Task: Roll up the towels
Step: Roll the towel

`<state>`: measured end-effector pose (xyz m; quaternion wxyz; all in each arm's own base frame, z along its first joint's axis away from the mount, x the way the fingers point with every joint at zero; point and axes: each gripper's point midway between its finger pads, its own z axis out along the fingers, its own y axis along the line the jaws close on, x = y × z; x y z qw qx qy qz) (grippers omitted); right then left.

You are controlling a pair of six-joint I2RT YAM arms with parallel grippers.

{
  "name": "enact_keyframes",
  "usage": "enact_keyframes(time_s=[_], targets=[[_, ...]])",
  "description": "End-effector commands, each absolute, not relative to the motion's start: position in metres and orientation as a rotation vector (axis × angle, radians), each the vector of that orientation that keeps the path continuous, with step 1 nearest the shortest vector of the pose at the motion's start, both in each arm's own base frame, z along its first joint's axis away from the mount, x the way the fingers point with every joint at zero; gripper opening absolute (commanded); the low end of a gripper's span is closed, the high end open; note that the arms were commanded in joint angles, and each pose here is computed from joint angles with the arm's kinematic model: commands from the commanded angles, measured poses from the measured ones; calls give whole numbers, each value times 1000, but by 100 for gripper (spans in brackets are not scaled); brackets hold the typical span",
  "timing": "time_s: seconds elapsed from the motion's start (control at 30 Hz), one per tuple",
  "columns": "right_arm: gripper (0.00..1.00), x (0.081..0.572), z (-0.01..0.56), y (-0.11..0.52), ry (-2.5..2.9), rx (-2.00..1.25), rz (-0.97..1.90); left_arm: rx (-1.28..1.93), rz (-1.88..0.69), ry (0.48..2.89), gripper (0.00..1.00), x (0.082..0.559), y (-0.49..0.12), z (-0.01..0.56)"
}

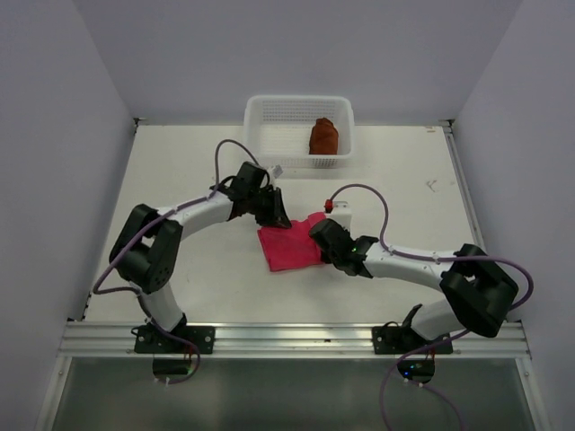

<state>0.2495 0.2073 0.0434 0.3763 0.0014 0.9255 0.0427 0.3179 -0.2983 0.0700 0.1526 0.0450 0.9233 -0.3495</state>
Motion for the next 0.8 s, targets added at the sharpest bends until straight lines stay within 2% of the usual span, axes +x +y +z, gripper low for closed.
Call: enact_keyframes(time_s=[0.0, 0.27, 0.47, 0.77], targets=[[0, 255, 46, 202, 2354, 24, 39, 150, -941, 2571, 17, 307, -280, 88], [0, 256, 47, 206, 2364, 24, 46, 154, -829, 2589, 28, 262, -245, 82], [0, 255, 43, 209, 2381, 25, 55, 174, -708, 2629, 33, 242, -233, 69], [0, 252, 38, 209, 2394, 25, 55, 196, -719, 2664, 36, 224, -238, 57]])
